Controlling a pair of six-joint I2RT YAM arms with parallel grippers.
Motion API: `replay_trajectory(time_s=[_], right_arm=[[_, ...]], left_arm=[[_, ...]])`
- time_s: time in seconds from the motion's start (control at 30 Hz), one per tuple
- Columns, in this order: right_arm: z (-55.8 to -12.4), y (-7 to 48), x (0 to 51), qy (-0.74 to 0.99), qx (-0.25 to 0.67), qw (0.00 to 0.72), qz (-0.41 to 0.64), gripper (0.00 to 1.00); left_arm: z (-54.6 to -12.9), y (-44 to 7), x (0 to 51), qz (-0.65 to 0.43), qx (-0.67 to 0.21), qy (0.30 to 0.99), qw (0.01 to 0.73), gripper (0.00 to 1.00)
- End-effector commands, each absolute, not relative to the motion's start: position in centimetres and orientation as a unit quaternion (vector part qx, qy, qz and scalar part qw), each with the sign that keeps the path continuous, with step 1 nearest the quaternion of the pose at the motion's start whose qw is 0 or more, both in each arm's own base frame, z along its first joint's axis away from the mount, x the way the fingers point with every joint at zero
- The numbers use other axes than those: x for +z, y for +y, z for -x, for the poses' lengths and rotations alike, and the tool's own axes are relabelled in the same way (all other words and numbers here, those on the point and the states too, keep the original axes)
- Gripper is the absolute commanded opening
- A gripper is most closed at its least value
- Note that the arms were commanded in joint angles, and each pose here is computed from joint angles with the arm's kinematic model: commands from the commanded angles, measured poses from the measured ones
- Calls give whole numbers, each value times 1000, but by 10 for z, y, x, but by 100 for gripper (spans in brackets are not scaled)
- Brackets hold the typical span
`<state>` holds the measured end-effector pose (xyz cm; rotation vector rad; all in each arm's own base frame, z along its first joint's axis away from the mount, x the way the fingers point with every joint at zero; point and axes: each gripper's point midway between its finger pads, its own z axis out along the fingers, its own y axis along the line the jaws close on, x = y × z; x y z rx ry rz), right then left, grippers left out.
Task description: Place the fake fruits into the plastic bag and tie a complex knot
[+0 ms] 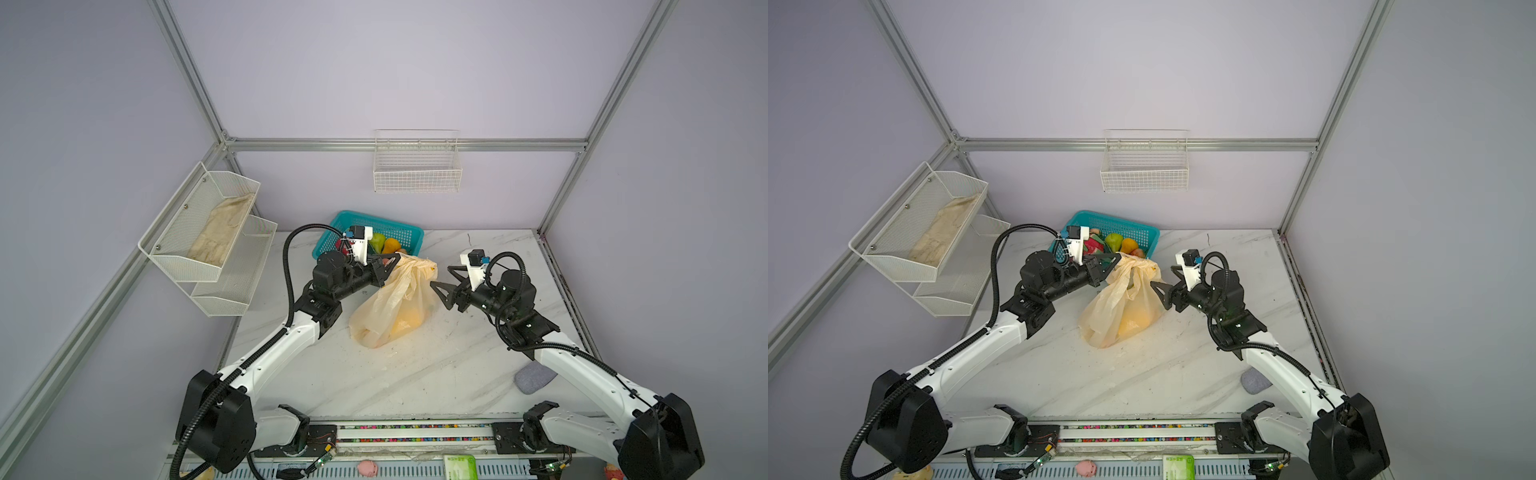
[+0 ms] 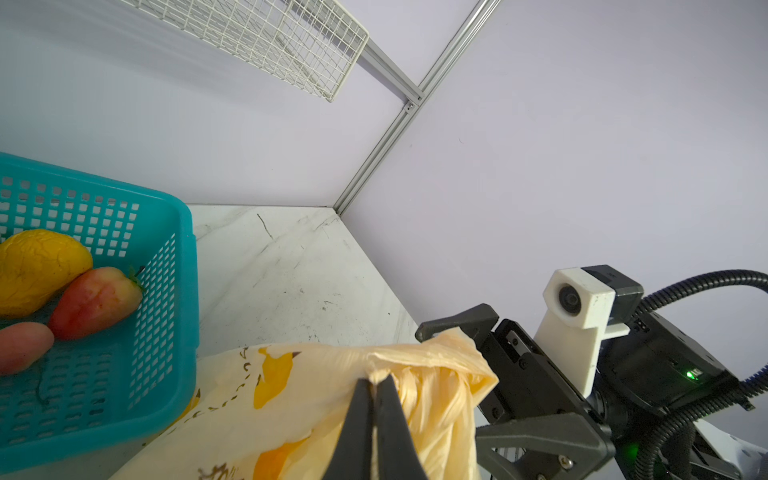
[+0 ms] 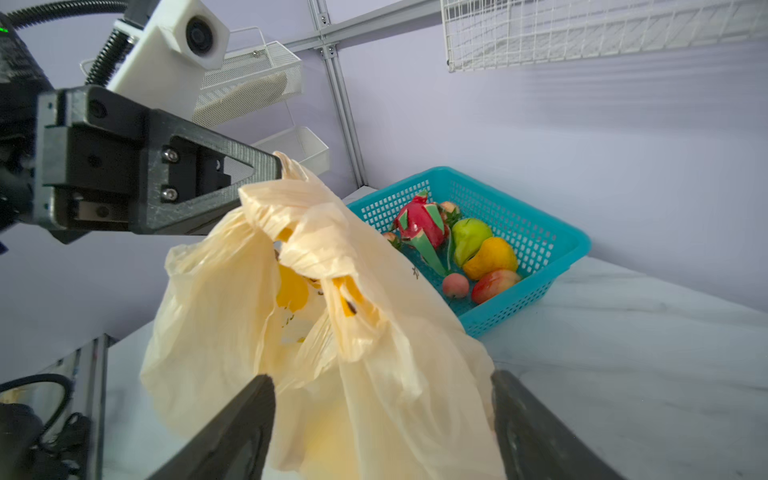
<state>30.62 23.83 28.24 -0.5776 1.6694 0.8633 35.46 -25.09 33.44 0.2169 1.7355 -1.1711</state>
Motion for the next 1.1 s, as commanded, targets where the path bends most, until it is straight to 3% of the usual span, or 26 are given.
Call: replay_trajectory(time_s=[0.0, 0.17, 0.37, 0.7, 1.07], right_arm=[[-292, 248, 280, 704, 425, 520, 230, 66], [-284, 271, 288, 682, 477, 505, 228, 57], [-306, 269, 283, 694, 470, 517, 173, 48], [-321, 275, 285, 692, 469, 524, 167, 46], [-327, 276, 298, 679, 467, 542, 167, 37]], left_arm=[[-355, -248, 333, -89, -483, 708, 508, 0], [-355, -249, 334, -91, -485, 706, 508, 0], [-355, -250, 336, -93, -487, 705, 507, 0], [-354, -250, 337, -97, -489, 703, 507, 0], [-353, -250, 337, -99, -488, 703, 507, 0]])
